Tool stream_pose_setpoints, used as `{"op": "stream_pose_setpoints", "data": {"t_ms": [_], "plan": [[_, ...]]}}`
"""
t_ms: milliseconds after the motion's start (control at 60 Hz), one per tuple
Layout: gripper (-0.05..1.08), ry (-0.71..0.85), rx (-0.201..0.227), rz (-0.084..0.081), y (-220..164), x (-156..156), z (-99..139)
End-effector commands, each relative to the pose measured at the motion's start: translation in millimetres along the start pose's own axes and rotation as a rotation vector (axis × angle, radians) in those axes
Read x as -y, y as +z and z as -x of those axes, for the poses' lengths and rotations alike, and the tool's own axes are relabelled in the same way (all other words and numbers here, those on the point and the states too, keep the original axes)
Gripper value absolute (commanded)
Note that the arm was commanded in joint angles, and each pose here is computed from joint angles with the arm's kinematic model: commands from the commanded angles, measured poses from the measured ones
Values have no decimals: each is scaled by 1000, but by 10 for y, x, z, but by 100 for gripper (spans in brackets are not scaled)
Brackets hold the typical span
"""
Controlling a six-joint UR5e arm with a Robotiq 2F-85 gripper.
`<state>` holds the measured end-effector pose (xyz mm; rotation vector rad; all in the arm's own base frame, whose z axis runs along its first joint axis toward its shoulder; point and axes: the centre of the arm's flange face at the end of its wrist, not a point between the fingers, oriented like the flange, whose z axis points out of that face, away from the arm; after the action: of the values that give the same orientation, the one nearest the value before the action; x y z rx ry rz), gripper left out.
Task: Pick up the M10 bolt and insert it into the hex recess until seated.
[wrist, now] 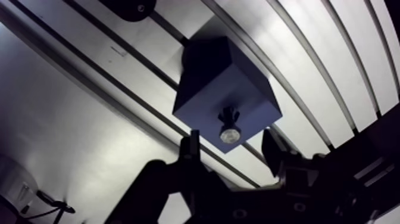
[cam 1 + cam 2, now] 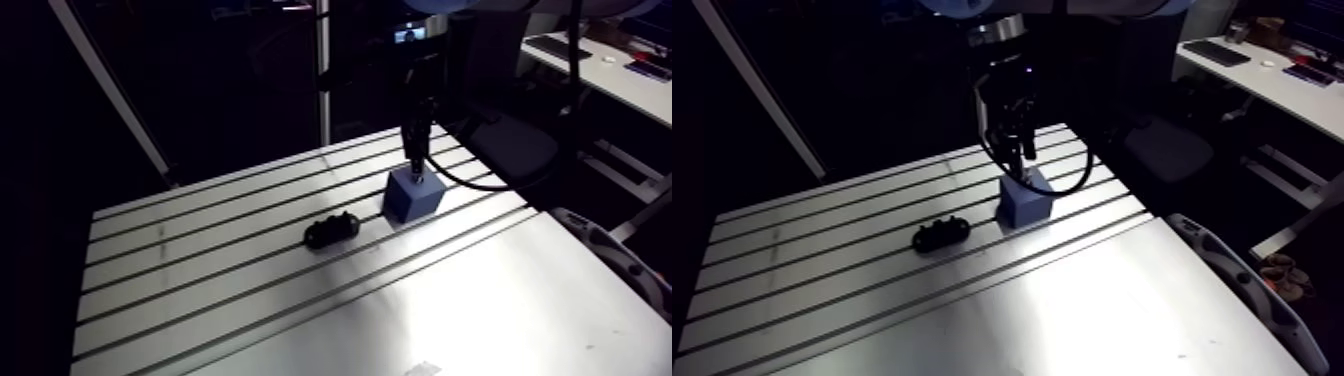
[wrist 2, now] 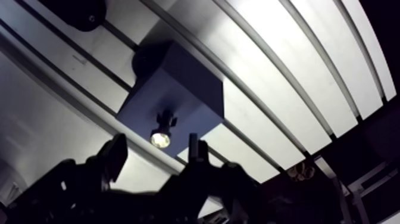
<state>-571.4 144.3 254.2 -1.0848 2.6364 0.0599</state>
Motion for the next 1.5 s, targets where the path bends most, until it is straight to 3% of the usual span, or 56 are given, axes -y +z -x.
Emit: {"op": "stream_pose_setpoints", "data": {"t_ms": [17,333,517,650,717,750,783,867,1300,1500], "plan": [[0,-5,-3,6,-37,16,-26],[0,3,-10,7,-47,12,-32],[0,14,-42,1,-78,25,-42],[0,50,-59,19,-170,18,-22],[0,83,-70,38,-201,-7,-24],[0,110,-80,60,-224,-18,-32],[0,115,-84,68,-233,-30,-26],[0,119,-85,73,-242,-13,-23],[1,224,-88,66,-255,-7,32],[4,302,-85,48,-195,13,42]]}}
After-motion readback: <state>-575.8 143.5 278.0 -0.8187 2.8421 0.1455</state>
